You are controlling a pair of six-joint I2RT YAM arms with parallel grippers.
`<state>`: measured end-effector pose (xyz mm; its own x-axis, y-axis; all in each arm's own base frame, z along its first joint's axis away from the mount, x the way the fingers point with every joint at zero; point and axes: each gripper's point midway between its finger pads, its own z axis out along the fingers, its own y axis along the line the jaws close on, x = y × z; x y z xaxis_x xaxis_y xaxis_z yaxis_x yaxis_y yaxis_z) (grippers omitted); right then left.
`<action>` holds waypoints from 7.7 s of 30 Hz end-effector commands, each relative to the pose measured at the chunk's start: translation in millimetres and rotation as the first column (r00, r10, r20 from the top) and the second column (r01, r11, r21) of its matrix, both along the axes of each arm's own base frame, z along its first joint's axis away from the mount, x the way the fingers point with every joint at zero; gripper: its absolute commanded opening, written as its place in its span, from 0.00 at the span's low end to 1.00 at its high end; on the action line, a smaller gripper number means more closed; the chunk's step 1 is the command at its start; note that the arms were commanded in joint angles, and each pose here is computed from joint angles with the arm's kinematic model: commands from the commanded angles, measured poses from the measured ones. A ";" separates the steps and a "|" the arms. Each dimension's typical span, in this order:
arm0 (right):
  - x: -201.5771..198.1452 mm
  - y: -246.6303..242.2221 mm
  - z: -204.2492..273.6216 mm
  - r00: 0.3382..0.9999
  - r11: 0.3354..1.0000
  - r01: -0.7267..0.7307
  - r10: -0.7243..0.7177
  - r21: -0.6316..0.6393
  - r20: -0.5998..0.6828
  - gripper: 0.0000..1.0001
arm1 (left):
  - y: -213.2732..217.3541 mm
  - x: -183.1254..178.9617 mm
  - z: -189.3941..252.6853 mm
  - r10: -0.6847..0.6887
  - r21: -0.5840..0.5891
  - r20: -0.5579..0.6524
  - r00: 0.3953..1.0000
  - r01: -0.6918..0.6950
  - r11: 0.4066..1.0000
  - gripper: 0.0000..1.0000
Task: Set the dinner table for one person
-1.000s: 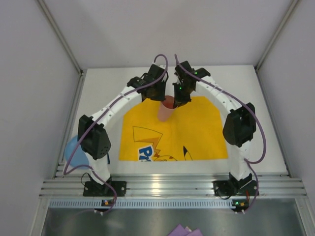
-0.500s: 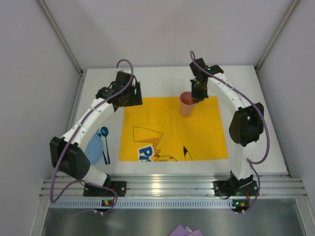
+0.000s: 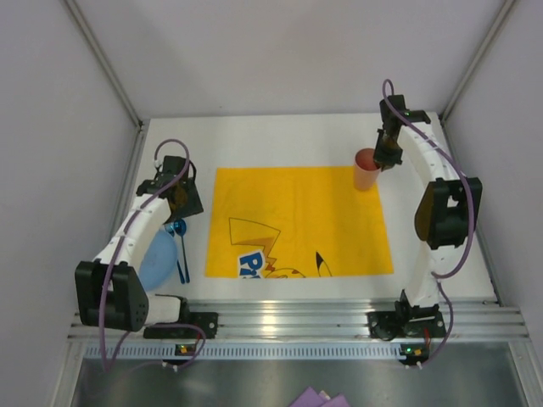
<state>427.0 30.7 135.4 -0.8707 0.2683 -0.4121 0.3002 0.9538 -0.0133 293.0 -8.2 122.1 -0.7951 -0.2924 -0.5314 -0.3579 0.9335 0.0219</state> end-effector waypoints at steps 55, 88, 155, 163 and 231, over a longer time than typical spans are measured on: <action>-23.2 5.7 44.5 0.989 0.988 0.027 -0.048 0.152 0.139 0.81 | 36.7 -13.6 -39.7 0.125 0.090 -0.373 0.920 -0.098 0.991 0.00; -154.4 -34.1 89.9 0.969 0.989 0.137 -0.145 0.053 0.198 1.00 | -410.2 -32.7 -47.3 -0.704 -0.294 -0.205 0.680 0.644 0.707 0.13; -189.6 31.9 98.7 0.987 0.984 -0.139 0.129 0.110 0.096 1.00 | 41.7 -13.5 -137.4 0.055 -0.184 -0.352 0.934 -0.126 0.975 0.50; -187.8 24.5 101.2 0.988 0.989 -0.121 0.113 0.086 0.101 1.00 | 48.9 -1.1 -166.8 0.047 -0.163 -0.390 0.920 -0.119 0.980 0.31; -243.6 15.8 147.4 0.972 0.981 -0.152 0.126 0.123 0.197 1.00 | -484.6 93.9 -18.3 -0.412 -0.642 0.161 0.897 0.412 0.647 0.26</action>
